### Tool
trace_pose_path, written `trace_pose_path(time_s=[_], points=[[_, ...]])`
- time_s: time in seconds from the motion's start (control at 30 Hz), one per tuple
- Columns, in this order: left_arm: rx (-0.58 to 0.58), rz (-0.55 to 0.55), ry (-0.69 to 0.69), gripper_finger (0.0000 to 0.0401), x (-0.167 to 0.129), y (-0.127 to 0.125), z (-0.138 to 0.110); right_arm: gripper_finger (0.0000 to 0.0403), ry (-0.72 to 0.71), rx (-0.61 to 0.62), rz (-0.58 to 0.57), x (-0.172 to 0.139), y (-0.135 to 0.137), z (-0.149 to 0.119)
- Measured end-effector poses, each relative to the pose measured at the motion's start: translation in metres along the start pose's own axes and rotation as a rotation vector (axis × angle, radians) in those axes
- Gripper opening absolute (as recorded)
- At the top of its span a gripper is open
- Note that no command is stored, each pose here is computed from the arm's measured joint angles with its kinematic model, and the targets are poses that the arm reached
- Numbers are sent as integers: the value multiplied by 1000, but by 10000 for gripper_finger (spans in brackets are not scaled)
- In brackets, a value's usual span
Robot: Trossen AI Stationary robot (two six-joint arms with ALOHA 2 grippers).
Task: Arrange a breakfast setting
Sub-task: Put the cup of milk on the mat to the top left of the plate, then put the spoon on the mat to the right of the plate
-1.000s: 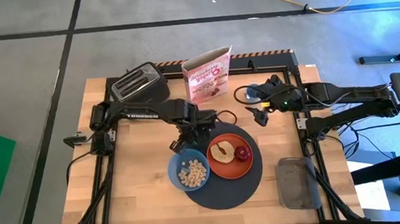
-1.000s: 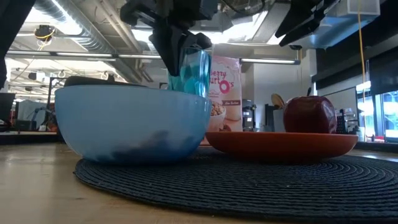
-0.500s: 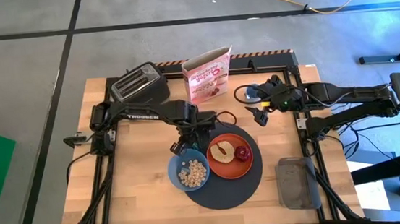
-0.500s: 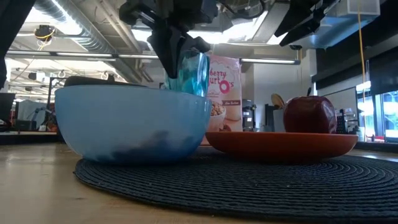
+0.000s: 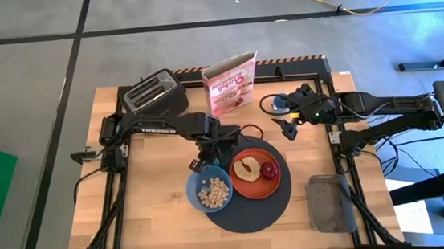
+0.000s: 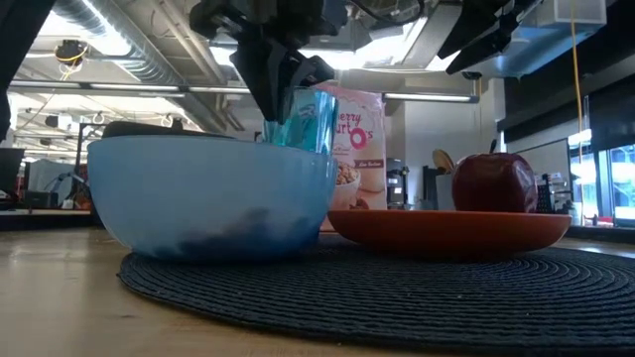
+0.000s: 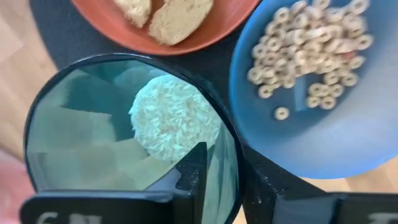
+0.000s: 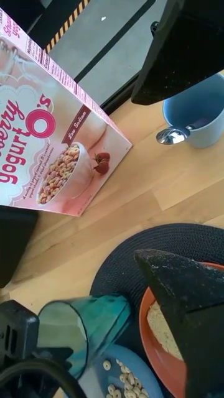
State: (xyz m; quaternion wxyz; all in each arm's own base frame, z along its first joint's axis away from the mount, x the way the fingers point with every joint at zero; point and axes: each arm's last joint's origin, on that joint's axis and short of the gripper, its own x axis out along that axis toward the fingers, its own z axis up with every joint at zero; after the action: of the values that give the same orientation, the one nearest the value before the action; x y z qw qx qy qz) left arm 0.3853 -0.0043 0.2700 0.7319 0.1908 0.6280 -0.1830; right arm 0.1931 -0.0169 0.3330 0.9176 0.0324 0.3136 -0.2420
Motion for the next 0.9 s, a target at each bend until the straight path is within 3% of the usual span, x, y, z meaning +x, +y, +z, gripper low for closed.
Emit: trace_pose_path(time_s=[0.17,0.53,0.73,0.9], points=[[-48,64,42,101,-3,-1,-2,388,0,11,0,0,0,0],[-63,47,46,149,-9,-17,1,388,-31,32,5,0,1,3],[-77,68,-8,164,-22,-28,4,388,-33,51,-90,2,-3,2],[-83,160,-34,172,-40,-39,2,381,34,63,-75,12,-14,1]])
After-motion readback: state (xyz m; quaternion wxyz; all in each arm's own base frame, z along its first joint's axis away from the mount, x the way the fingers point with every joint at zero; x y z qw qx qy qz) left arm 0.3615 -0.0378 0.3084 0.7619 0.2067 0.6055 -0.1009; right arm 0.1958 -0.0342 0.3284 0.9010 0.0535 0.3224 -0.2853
